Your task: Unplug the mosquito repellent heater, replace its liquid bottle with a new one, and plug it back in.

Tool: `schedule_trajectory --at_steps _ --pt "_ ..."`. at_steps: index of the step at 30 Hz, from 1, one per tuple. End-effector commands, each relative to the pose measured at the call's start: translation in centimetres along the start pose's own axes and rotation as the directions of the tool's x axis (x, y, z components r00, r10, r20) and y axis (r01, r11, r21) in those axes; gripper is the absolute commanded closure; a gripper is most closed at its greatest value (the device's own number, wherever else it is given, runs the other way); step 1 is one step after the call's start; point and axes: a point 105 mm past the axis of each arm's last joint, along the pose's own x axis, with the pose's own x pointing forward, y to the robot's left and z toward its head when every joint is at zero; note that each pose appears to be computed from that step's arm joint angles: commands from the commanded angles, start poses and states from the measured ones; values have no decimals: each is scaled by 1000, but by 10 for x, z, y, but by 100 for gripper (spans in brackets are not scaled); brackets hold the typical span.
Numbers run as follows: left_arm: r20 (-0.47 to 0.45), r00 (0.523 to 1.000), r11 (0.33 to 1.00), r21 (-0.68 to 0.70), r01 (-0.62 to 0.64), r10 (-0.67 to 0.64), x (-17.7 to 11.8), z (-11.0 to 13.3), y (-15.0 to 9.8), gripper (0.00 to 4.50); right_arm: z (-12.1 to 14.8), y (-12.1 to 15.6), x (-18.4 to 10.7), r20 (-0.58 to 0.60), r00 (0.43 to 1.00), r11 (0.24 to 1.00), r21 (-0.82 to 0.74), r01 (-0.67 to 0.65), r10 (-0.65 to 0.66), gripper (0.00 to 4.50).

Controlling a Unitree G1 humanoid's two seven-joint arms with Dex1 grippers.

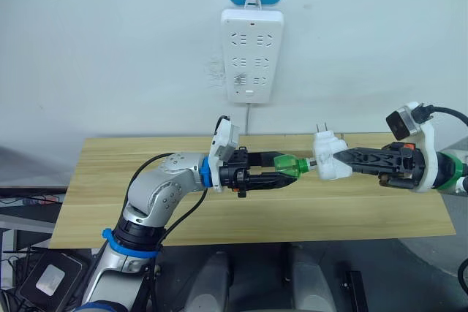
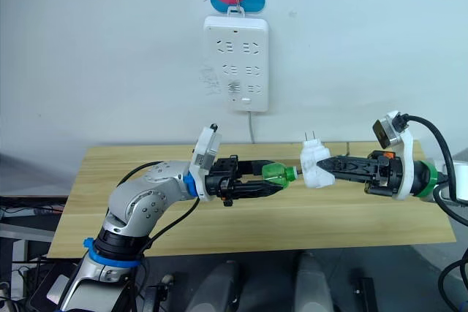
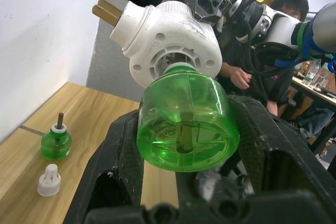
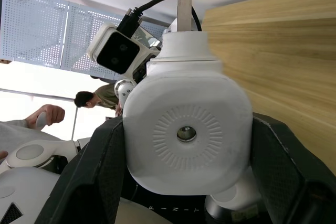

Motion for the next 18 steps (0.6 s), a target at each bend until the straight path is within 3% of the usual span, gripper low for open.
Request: schedule_trajectory --at_steps 1,18 --pt "-1 998 997 24 67 -67 9 3 -12 224 3 13 4 -5 998 998 -30 -63 63 153" --pt "-26 998 998 24 65 -64 3 1 -9 224 4 17 2 -18 997 996 -30 -82 81 153"
